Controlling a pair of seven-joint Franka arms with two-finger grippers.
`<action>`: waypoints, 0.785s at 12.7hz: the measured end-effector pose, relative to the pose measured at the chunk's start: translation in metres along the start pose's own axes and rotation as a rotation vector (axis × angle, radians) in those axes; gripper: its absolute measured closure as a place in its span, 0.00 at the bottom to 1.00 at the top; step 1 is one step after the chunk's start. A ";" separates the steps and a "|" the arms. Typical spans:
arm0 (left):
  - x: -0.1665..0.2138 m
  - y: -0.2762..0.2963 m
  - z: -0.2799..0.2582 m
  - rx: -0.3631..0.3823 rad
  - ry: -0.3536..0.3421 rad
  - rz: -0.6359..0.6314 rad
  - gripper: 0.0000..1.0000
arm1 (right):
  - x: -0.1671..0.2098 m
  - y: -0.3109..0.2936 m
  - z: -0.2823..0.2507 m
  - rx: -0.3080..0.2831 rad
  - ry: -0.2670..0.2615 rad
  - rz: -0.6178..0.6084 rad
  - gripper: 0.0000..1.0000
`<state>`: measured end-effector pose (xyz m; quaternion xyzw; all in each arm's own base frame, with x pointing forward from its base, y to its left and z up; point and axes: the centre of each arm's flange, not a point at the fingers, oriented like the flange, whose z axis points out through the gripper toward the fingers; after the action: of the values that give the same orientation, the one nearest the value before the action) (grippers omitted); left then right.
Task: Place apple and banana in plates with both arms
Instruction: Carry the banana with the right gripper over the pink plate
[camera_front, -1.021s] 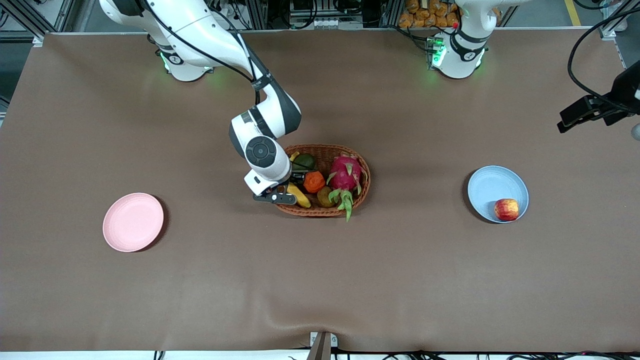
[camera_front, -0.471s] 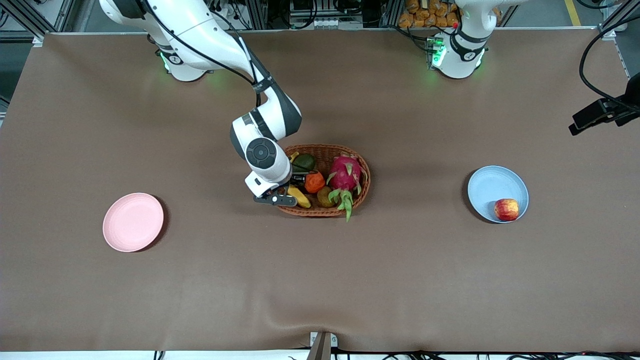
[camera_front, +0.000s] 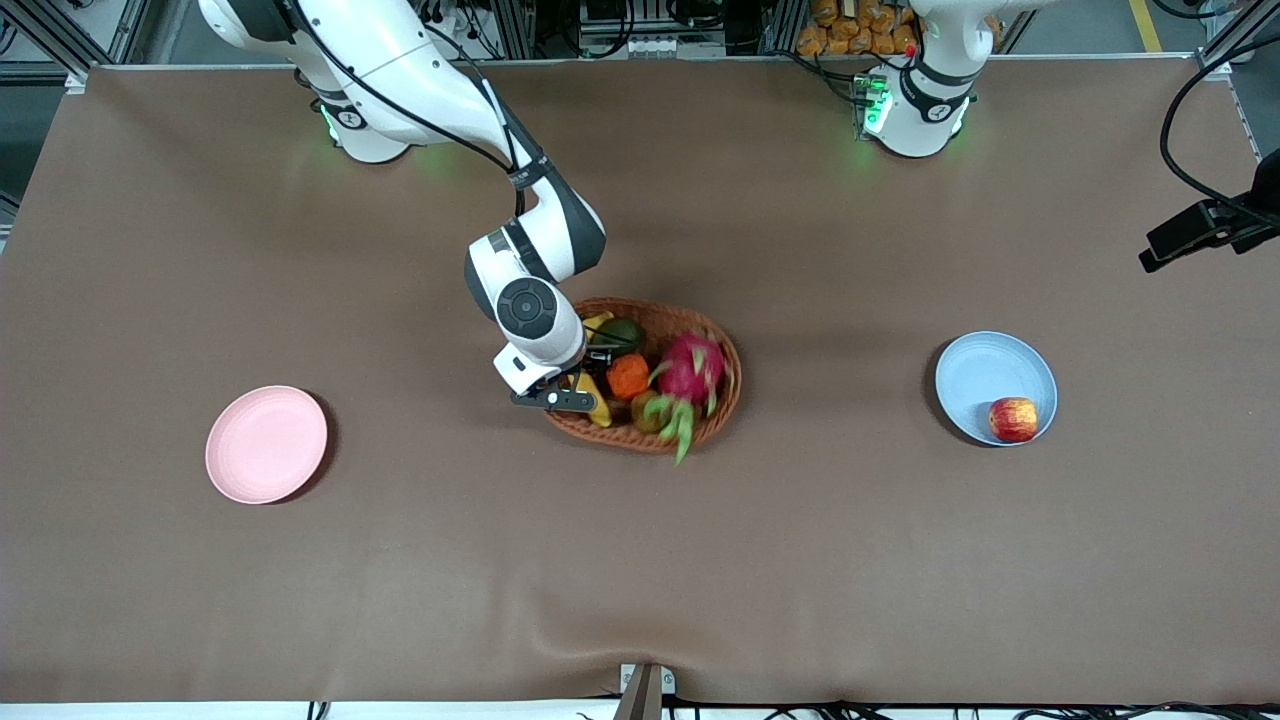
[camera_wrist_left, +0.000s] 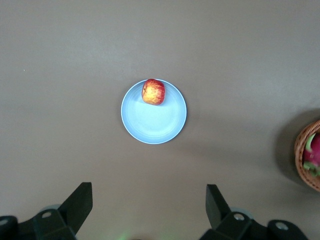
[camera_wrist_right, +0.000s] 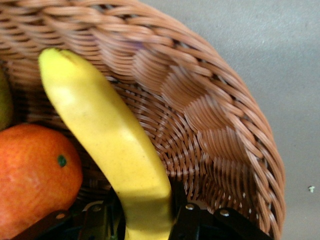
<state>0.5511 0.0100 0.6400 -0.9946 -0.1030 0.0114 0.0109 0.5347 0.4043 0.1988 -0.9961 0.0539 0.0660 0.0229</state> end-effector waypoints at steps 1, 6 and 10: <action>0.000 0.000 0.001 0.000 -0.001 0.000 0.00 | 0.002 0.001 -0.002 0.001 0.004 0.003 0.56; 0.001 0.000 0.007 0.002 -0.013 0.000 0.00 | 0.021 0.012 -0.066 0.041 0.039 0.029 0.59; 0.001 0.000 0.008 0.003 -0.015 0.001 0.00 | 0.051 0.071 -0.130 0.039 -0.015 -0.053 0.59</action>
<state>0.5517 0.0099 0.6320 -0.9945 -0.1028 0.0190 0.0115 0.5938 0.3219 0.3180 -0.9960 0.0285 0.0719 0.0443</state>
